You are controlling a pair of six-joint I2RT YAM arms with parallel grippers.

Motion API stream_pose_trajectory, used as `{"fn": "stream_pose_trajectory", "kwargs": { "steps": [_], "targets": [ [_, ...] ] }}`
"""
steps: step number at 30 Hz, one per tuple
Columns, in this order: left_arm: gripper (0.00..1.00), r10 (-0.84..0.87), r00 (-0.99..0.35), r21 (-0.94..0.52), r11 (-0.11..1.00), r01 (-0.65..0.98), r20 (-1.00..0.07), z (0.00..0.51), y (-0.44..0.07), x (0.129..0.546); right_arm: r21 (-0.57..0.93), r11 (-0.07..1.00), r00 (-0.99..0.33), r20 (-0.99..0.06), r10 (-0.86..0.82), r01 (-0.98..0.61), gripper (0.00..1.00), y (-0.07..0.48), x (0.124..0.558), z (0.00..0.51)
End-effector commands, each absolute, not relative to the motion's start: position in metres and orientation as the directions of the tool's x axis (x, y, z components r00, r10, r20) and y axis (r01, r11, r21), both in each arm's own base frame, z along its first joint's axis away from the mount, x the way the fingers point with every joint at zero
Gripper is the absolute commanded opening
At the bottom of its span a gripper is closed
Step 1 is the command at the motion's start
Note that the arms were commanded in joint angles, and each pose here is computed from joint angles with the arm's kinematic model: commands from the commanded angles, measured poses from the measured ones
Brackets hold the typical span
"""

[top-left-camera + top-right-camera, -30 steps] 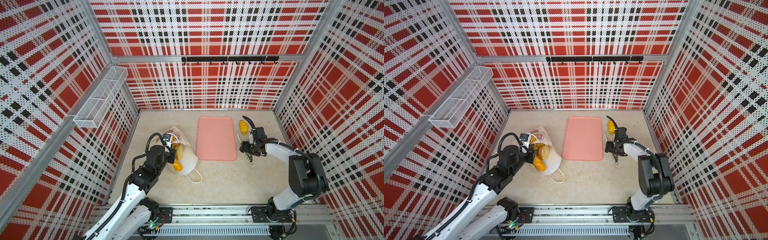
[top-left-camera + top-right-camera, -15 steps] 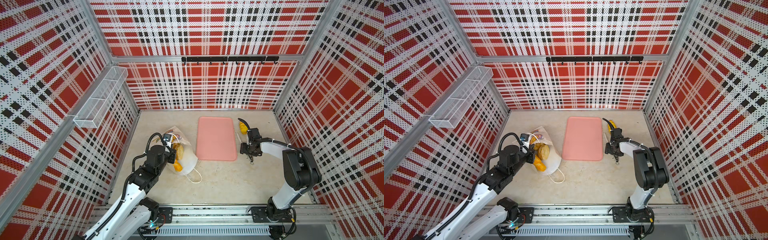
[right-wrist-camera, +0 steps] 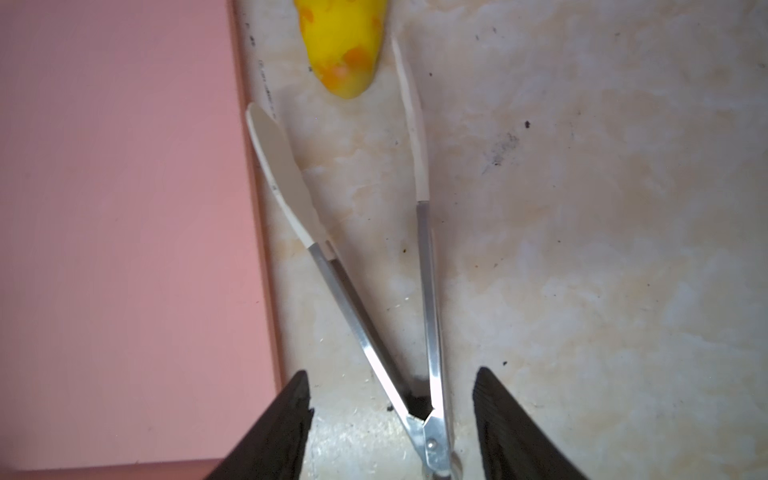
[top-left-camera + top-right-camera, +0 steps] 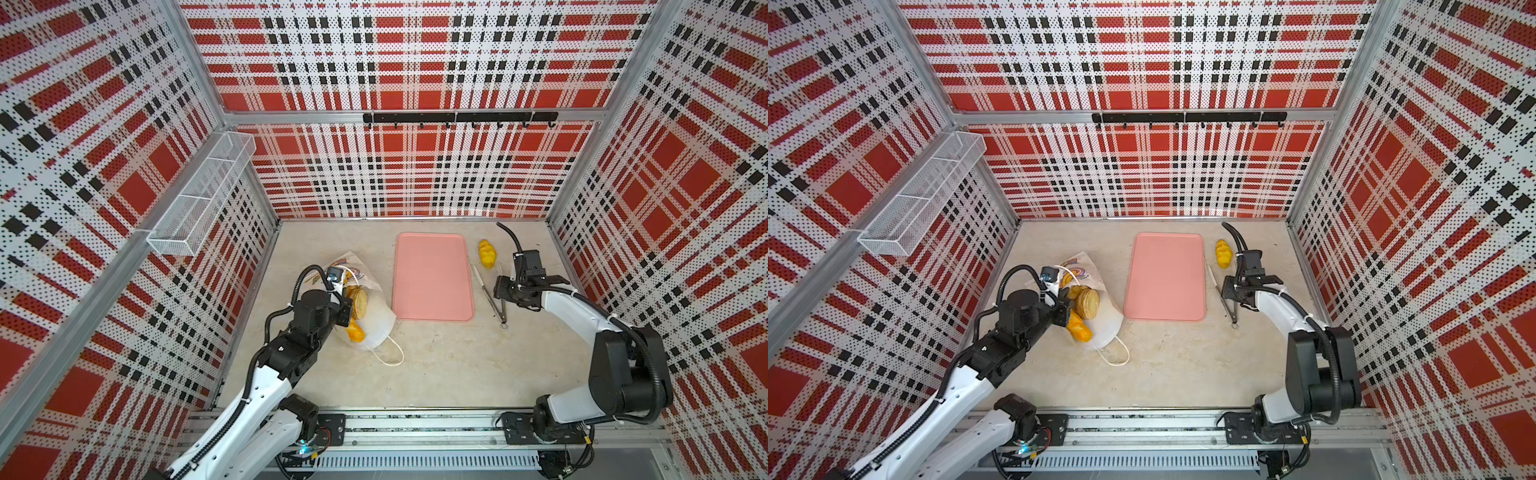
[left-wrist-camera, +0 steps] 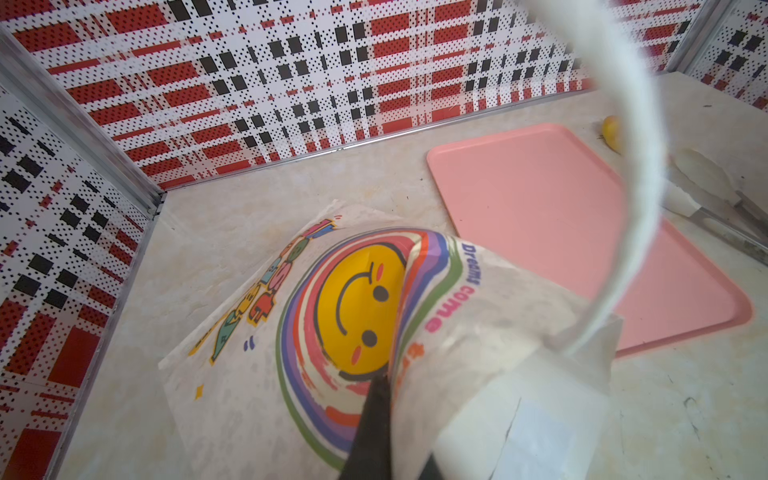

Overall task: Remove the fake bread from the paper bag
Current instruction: 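Lower the right gripper onto the tongs handle and grasp it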

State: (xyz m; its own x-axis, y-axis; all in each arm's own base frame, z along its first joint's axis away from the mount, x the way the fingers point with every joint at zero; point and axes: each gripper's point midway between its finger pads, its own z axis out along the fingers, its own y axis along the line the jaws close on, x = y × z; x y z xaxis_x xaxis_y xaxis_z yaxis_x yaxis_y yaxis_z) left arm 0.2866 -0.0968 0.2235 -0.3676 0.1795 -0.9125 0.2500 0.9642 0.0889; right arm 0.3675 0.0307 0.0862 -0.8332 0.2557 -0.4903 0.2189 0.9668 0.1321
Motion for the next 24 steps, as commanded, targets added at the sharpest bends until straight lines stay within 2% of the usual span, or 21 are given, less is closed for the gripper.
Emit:
{"fn": "stream_pose_trajectory", "kwargs": {
  "steps": [1, 6, 9, 12, 14, 16, 17, 24],
  "targets": [
    [0.0, 0.155, -0.334, 0.067, 0.963, 0.26, -0.93, 0.236, -0.101, 0.286, 0.084, 0.965, -0.849, -0.461, 0.258, 0.248, 0.6, 0.019, 0.378, 0.073],
    [0.0, 0.153, -0.333, 0.066, 0.964, 0.258, -0.931, 0.236, -0.101, 0.286, 0.052, 0.968, -0.883, -0.4, 0.244, 0.244, 0.53, 0.019, 0.388, 0.05],
    [0.0, 0.155, -0.332, 0.069, 0.963, 0.259, -0.931, 0.236, -0.101, 0.286, 0.021, 0.969, -0.9, -0.367, 0.235, 0.245, 0.47, 0.015, 0.39, 0.036],
    [0.0, 0.153, -0.33, 0.065, 0.963, 0.261, -0.932, 0.237, -0.101, 0.286, 0.02, 0.97, -0.916, -0.326, 0.235, 0.242, 0.34, 0.015, 0.388, 0.022],
    [0.0, 0.153, -0.33, 0.066, 0.963, 0.26, -0.932, 0.237, -0.101, 0.286, 0.029, 0.971, -0.92, -0.312, 0.236, 0.239, 0.21, 0.016, 0.384, 0.018],
    [0.0, 0.153, -0.33, 0.066, 0.963, 0.261, -0.932, 0.237, -0.101, 0.286, 0.038, 0.97, -0.918, -0.317, 0.238, 0.238, 0.12, 0.017, 0.379, 0.019],
    [0.0, 0.152, -0.329, 0.065, 0.963, 0.26, -0.932, 0.237, -0.101, 0.286, 0.043, 0.97, -0.915, -0.326, 0.238, 0.237, 0.01, 0.016, 0.378, 0.022],
    [0.0, 0.153, -0.33, 0.064, 0.962, 0.266, -0.932, 0.237, -0.102, 0.286, 0.104, 0.963, -0.872, -0.409, 0.268, 0.247, 0.0, 0.008, 0.361, 0.058]
  ]
}}
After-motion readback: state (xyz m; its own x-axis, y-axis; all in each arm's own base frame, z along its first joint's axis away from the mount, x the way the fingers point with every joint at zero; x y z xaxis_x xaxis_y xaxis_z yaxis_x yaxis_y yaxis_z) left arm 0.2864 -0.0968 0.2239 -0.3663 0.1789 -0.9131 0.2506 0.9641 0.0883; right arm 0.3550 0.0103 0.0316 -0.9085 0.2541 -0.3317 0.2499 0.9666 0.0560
